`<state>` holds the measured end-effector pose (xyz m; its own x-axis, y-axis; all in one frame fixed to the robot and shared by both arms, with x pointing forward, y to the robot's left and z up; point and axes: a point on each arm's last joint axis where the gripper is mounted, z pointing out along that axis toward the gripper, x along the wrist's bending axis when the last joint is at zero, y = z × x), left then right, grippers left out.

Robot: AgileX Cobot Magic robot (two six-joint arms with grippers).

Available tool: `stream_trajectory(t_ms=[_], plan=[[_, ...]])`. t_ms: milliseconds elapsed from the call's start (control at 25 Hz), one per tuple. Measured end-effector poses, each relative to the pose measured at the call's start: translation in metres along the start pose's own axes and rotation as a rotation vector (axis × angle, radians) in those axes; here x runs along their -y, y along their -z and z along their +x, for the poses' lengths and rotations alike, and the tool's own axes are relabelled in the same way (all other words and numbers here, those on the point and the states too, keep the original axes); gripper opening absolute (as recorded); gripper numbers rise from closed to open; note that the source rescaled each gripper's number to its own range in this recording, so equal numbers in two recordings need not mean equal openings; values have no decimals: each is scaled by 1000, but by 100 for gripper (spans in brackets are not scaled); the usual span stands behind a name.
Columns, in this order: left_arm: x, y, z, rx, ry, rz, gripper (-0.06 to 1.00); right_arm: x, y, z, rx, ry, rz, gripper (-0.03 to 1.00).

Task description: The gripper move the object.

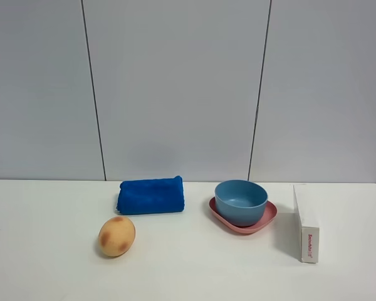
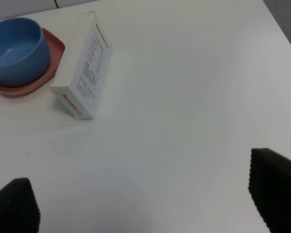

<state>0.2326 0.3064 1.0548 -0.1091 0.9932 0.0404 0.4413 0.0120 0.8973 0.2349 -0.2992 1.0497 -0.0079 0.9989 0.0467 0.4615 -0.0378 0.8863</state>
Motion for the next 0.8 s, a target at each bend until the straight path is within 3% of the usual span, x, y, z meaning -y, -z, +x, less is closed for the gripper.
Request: stream_trajectory(t_ms=[800], plan=[[0, 0, -1, 7, 2, -1, 98, 0, 0, 0, 0, 0, 0, 100]])
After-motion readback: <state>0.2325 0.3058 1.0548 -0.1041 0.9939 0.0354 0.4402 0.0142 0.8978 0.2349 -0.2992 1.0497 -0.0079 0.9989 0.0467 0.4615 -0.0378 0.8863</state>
